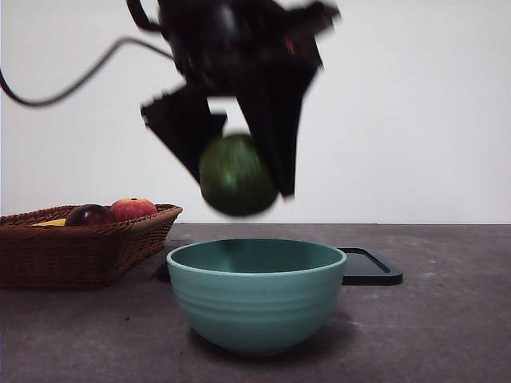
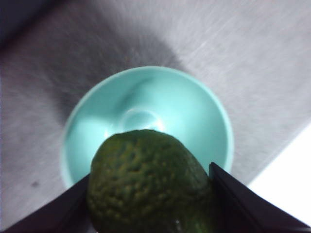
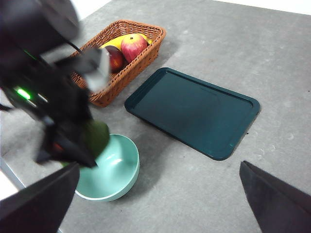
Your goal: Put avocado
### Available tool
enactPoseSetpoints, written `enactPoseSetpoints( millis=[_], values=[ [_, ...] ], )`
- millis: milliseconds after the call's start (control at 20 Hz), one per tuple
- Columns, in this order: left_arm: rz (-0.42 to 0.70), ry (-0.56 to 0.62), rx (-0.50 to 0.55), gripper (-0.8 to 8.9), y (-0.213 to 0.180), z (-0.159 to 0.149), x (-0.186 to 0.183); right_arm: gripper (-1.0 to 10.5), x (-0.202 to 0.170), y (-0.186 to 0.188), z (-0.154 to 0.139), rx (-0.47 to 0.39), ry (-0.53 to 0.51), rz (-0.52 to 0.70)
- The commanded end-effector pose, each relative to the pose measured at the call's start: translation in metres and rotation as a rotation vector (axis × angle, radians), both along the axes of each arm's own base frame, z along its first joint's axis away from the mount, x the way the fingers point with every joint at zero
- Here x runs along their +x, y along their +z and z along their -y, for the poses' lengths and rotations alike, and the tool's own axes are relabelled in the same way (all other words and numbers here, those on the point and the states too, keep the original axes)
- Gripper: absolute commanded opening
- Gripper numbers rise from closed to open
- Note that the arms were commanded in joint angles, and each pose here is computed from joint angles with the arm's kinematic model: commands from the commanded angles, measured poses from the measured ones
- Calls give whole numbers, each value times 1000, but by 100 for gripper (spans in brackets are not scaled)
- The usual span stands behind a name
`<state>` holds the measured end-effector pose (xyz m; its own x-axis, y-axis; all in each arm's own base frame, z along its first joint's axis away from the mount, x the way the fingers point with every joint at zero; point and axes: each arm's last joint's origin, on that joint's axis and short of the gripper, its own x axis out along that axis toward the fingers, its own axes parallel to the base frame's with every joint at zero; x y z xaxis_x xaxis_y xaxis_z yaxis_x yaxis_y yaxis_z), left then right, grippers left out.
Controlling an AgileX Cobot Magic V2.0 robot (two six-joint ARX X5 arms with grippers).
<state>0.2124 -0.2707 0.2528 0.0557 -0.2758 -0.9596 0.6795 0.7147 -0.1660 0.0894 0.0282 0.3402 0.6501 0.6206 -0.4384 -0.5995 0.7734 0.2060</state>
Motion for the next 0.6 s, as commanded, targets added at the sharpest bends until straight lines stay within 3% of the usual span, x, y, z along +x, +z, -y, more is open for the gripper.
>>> enactPoseSetpoints(
  millis=[50,600],
  values=[
    [-19,-24,24,172,-16,13,4,564,0,6,0,12,0,16],
    [-57,-25,72,177,-54,27,14,564,0,6,0,11,1,17]
  ],
)
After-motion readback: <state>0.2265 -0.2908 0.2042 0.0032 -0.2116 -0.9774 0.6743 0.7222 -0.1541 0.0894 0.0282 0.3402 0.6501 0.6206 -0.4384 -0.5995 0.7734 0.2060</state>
